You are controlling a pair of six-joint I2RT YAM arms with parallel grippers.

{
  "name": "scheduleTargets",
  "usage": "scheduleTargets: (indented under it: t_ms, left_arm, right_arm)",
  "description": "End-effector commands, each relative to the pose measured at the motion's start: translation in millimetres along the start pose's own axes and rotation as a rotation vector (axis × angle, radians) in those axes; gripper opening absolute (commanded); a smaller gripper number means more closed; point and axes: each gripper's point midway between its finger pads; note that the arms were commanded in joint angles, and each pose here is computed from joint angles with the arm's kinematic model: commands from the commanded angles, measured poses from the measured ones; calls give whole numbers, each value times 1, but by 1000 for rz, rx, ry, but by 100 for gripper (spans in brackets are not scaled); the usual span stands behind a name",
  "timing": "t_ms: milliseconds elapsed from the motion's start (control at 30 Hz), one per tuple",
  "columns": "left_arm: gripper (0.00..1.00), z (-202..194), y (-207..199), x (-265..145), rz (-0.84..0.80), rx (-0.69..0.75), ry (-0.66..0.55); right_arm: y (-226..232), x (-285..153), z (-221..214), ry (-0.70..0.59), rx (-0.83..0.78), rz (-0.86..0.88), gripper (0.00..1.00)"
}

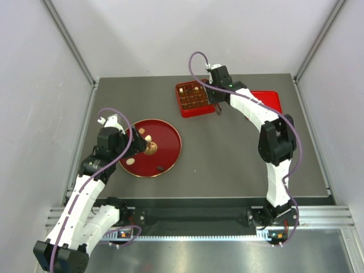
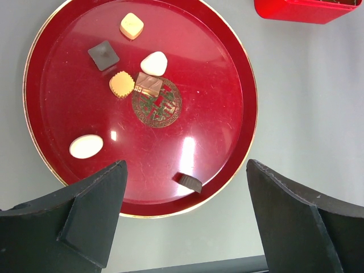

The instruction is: Pack the chocolate

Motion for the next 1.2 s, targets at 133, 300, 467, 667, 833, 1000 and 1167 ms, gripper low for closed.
scheduleTargets:
  t_ms: [133, 300, 467, 667, 833, 1000, 1167]
  left_arm:
    - [91, 6, -4, -1, -18, 6, -33]
    - [91, 6, -3, -1, -16, 6, -34]
    - [91, 6, -3, -1, -13, 6, -33]
    - [91, 6, -3, -1, -14, 6, -33]
    - [91, 6, -3, -1, -13, 6, -35]
    - [91, 7, -3, -2, -14, 6, -40]
    - [91, 8, -3, -3, -14, 4, -46]
  right_arm:
    - [-3, 1, 53, -152, 20, 30, 37]
    - [-5, 14, 46, -136, 24, 30, 37]
    - [-6, 21, 44, -134, 21, 31, 40]
    - [-8, 15, 62, -177, 18, 27, 44]
    - [-5, -3, 77, -214, 1, 36, 43]
    - [9, -44, 88, -248, -46, 84, 42]
    - [42, -93, 52, -215, -155, 168, 41]
Point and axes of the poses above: each gripper's point midway between its finger pads, its own x axis out along the fingers, its own y axis along the line the jaws close on, z = x × y, and after that the axes turned 10 degrees about x, right-handed
